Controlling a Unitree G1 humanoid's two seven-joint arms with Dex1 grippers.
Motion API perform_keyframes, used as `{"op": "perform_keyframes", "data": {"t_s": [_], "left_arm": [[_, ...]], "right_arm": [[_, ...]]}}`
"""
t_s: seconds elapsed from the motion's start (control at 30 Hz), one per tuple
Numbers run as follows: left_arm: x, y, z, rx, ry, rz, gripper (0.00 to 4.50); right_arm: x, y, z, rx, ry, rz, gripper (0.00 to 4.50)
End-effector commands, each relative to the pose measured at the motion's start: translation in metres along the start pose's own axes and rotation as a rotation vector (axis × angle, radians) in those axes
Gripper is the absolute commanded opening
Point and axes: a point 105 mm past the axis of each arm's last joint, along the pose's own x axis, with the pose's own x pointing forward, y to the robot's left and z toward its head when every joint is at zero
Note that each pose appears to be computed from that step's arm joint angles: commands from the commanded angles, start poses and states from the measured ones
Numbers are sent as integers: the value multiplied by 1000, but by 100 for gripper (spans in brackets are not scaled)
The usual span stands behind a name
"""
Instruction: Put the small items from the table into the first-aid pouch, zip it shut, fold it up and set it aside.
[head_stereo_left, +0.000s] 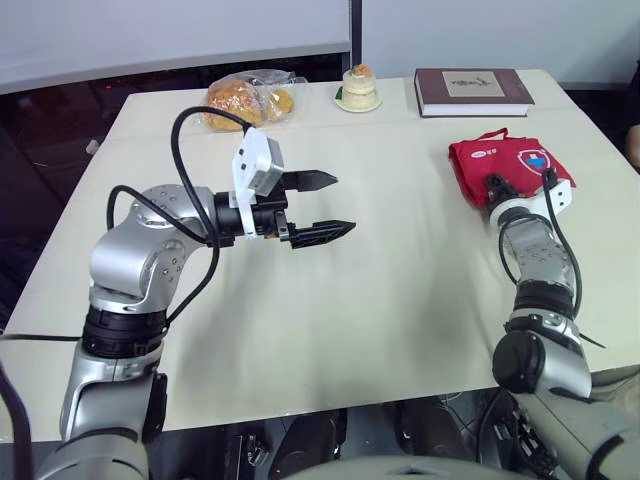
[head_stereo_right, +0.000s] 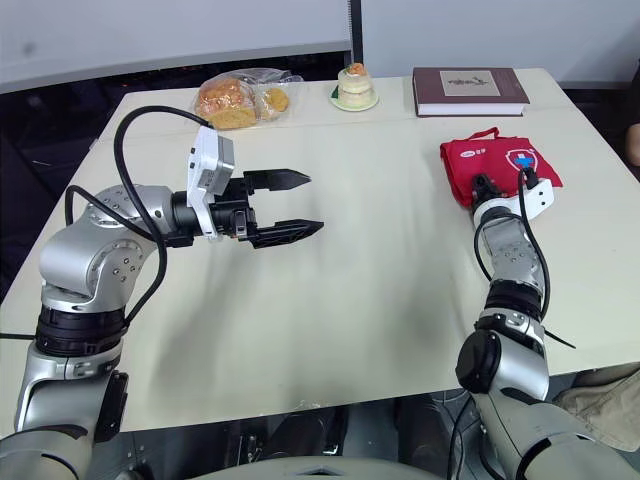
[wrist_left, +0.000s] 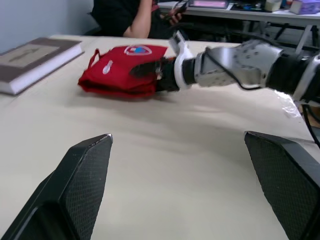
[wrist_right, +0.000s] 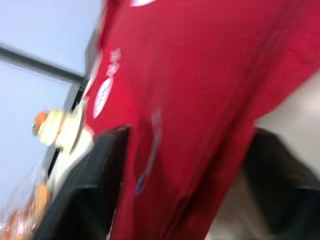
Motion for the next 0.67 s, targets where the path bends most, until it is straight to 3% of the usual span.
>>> {"op": "perform_keyframes", "data": {"t_s": [0.03, 0.17, 0.27, 0.43, 0.67], "left_arm": [[-14, -3, 6, 36, -24, 51, 450], [-30, -2, -29, -40, 30, 161, 450], [-45, -2, -59, -96, 58, 264, 450], [-70, -22, -105, -203, 164, 301, 450], [-85, -34, -136, -239, 238, 368, 450]], "right_arm": [[-30, 4, -7, -242, 128, 112, 442], [-82, 10, -11, -637, 230, 359, 442], [-125, -4, -17, -988, 309, 635, 442], [-158, -25, -6, -1108, 380, 766, 442], [-178, -28, 4, -1181, 383, 922, 442]]}}
